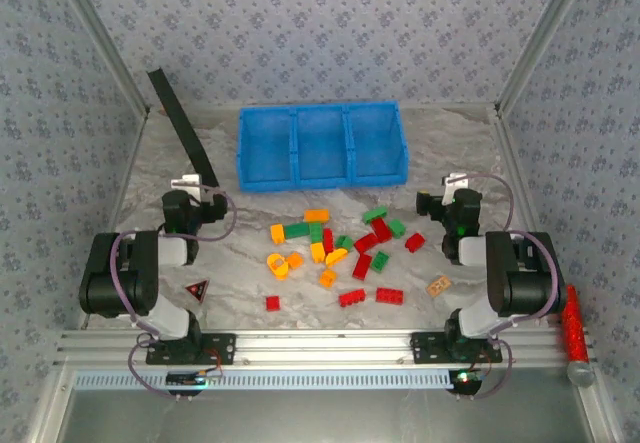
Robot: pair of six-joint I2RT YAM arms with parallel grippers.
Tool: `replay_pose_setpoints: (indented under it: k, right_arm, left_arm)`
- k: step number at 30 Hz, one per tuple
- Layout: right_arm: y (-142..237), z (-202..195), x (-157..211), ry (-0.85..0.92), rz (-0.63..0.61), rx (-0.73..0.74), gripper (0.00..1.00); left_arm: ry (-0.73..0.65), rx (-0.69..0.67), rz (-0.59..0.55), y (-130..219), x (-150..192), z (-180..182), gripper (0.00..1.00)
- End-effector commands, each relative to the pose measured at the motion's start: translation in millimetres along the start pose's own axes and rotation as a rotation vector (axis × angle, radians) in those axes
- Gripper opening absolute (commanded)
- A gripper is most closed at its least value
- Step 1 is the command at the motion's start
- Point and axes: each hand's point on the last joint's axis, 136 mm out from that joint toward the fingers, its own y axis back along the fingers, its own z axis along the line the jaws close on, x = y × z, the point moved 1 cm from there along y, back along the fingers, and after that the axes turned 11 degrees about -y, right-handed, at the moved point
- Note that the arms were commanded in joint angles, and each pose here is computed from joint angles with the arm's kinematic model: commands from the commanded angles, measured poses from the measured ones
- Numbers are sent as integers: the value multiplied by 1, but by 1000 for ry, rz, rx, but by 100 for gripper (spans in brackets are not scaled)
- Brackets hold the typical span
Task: Sort the legos into containers by color
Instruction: Pick up the lego from the middle-right of the table.
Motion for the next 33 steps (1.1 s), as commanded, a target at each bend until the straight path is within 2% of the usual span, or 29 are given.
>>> replay_pose_setpoints:
  k: [1, 33]
  right_arm:
    - [-1, 0, -8, -12, -25, 9, 100]
    - [0, -1, -9, -18, -27, 4, 100]
  left_arm:
    - [-5, 7, -53, -2, -17, 1, 100]
    - [0, 14, -54, -2, -17, 2, 100]
